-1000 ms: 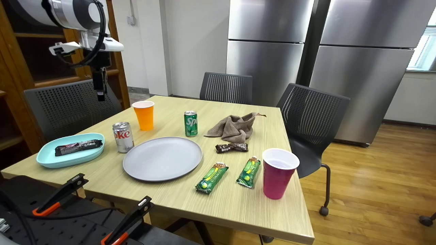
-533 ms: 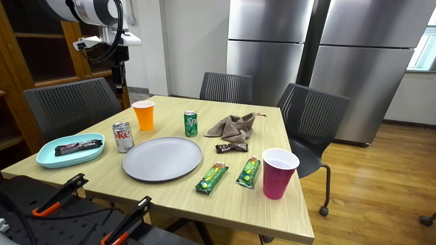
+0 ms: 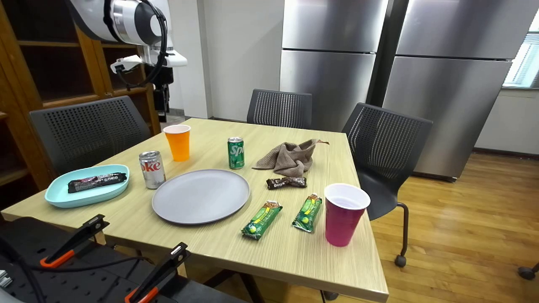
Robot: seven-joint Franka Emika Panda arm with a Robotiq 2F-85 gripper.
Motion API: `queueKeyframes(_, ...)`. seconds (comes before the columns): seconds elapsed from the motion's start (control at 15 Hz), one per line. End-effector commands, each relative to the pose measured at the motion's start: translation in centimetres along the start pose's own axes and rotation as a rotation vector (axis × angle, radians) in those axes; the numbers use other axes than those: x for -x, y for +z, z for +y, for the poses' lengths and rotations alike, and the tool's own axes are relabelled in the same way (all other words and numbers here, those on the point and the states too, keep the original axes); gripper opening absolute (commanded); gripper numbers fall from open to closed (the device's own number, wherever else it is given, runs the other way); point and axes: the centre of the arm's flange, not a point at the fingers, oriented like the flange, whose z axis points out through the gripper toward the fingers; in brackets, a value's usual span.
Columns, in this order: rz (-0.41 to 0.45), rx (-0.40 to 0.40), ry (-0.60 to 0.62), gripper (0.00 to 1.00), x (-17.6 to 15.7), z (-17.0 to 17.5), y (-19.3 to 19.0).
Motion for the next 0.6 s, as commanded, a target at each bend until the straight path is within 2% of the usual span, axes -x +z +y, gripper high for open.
queueKeyframes(0.0, 0.026, -0.003, 0.037, 1.0, -0.8, -1.6, 1.5)
queueKeyframes(0.53, 0.016, 0.036, 0.078, 1.0, -1.8, -1.8, 5.0)
